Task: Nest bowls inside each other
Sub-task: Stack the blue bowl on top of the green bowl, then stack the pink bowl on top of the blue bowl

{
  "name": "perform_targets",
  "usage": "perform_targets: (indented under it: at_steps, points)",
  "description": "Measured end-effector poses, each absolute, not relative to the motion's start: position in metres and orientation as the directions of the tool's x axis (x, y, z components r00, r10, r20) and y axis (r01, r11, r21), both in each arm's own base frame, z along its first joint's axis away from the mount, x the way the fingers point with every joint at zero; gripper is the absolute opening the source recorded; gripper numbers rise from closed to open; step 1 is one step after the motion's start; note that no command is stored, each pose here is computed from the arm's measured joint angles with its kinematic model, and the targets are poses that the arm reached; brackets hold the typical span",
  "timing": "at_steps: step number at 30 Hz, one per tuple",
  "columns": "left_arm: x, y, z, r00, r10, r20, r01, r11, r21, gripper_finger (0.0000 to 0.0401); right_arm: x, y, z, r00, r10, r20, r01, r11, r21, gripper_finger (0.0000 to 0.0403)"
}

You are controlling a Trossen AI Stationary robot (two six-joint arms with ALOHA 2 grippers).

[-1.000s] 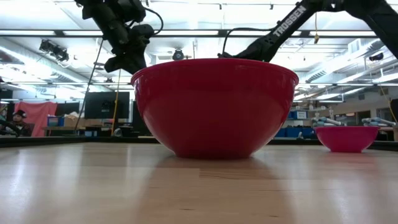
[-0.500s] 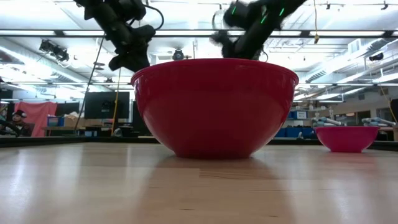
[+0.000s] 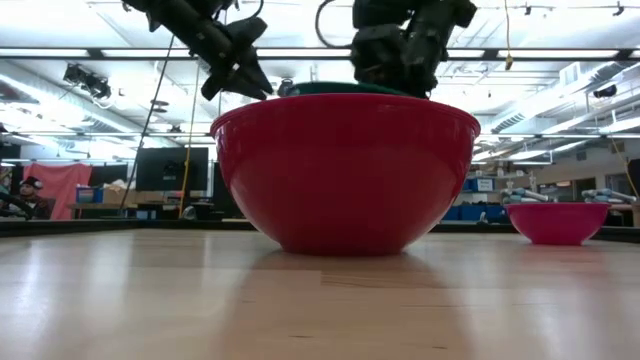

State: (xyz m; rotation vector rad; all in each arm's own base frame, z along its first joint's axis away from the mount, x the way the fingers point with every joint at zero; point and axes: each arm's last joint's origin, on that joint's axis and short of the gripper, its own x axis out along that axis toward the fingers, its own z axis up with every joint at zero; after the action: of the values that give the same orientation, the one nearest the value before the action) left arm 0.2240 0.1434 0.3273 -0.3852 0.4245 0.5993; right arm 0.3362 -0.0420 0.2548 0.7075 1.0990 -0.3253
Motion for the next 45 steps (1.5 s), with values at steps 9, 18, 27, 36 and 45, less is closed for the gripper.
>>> perform_targets:
  at_steps: [9, 18, 27, 36, 45]
  points:
    - [0.227, 0.137, 0.326, 0.751, 0.430, -0.501, -0.592, 0.775, -0.222, 0.0117, 0.341, -0.019, 0.247, 0.397, 0.033, -0.917, 0.653, 0.692, 0.307, 0.0098]
    - [0.227, 0.137, 0.326, 0.750, 0.428, -0.503, -0.593, 0.773, -0.225, 0.0117, 0.292, -0.027, 0.295, 0.379, -0.120, -0.917, 0.733, 0.644, 0.219, 0.0164]
    - [0.233, 0.126, 0.326, 0.771, 0.391, -0.503, -0.560, 0.792, -0.244, 0.0117, 0.214, -0.036, 0.278, 0.002, -0.309, -0.951, 0.887, 0.440, -0.141, 0.0160]
    - [0.242, 0.109, 0.327, 0.804, 0.337, -0.491, -0.492, 0.840, -0.228, 0.0117, 0.161, -0.056, 0.212, -0.177, -0.167, -0.970, 0.954, 0.211, -0.211, 0.0159]
    - [0.244, 0.104, 0.327, 0.809, 0.323, -0.491, -0.482, 0.842, -0.241, 0.0117, 0.147, -0.073, 0.173, -0.150, -0.119, -0.981, 0.974, 0.154, -0.168, 0.0159]
